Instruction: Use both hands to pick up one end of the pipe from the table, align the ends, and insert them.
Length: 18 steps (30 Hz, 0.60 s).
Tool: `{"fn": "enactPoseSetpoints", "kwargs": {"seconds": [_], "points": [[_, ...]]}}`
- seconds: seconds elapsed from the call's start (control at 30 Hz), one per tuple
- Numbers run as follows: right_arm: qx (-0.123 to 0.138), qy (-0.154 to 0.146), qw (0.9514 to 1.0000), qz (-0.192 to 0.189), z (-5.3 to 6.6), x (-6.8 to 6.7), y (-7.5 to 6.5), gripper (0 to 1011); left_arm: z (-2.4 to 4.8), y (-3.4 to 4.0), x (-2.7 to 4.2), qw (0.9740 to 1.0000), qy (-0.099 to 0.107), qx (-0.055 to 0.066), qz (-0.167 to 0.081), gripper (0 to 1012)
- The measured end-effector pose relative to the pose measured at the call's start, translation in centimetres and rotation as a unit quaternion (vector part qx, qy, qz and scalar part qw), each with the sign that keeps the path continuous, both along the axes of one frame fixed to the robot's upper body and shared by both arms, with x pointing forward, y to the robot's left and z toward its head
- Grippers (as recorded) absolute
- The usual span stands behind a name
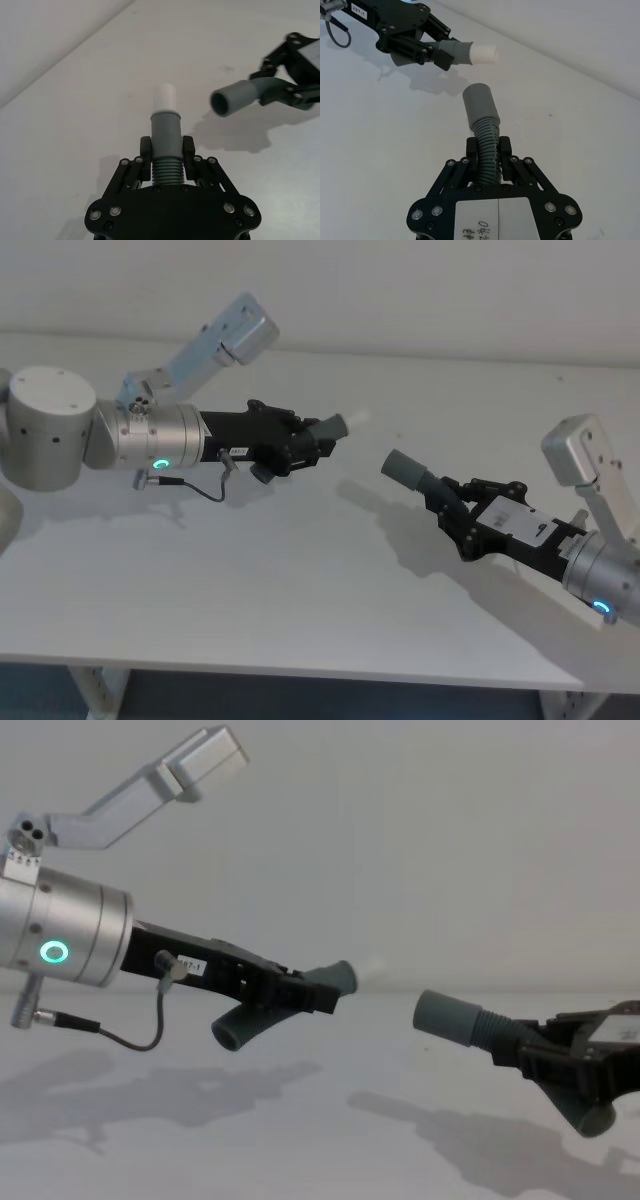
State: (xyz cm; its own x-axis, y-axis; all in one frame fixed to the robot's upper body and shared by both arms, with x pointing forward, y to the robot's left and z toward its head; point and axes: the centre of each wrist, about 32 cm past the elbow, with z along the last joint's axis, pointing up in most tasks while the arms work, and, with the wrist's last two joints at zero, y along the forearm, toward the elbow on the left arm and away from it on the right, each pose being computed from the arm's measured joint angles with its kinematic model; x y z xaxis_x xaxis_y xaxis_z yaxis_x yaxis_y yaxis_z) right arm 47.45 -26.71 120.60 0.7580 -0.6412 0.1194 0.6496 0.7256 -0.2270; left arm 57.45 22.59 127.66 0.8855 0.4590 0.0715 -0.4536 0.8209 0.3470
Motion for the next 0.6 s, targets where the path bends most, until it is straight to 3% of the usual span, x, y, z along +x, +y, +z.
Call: {"fn": "enactPoseSetpoints", "kwargs": {"seconds": [0.33, 0.6], "points": [[0.002, -0.010, 0.9995, 0.030, 0.06, 0.39, -0.34, 255, 0.26, 0.66, 0.68, 0.9974, 0.012, -0.008, -0.071, 353], [0.004, -0.013, 0.9986, 0.051, 0.13, 0.51, -0.38, 255, 0.25, 0.90, 1.02, 0.9949, 0.021, -0.008, -0.099, 353]]}}
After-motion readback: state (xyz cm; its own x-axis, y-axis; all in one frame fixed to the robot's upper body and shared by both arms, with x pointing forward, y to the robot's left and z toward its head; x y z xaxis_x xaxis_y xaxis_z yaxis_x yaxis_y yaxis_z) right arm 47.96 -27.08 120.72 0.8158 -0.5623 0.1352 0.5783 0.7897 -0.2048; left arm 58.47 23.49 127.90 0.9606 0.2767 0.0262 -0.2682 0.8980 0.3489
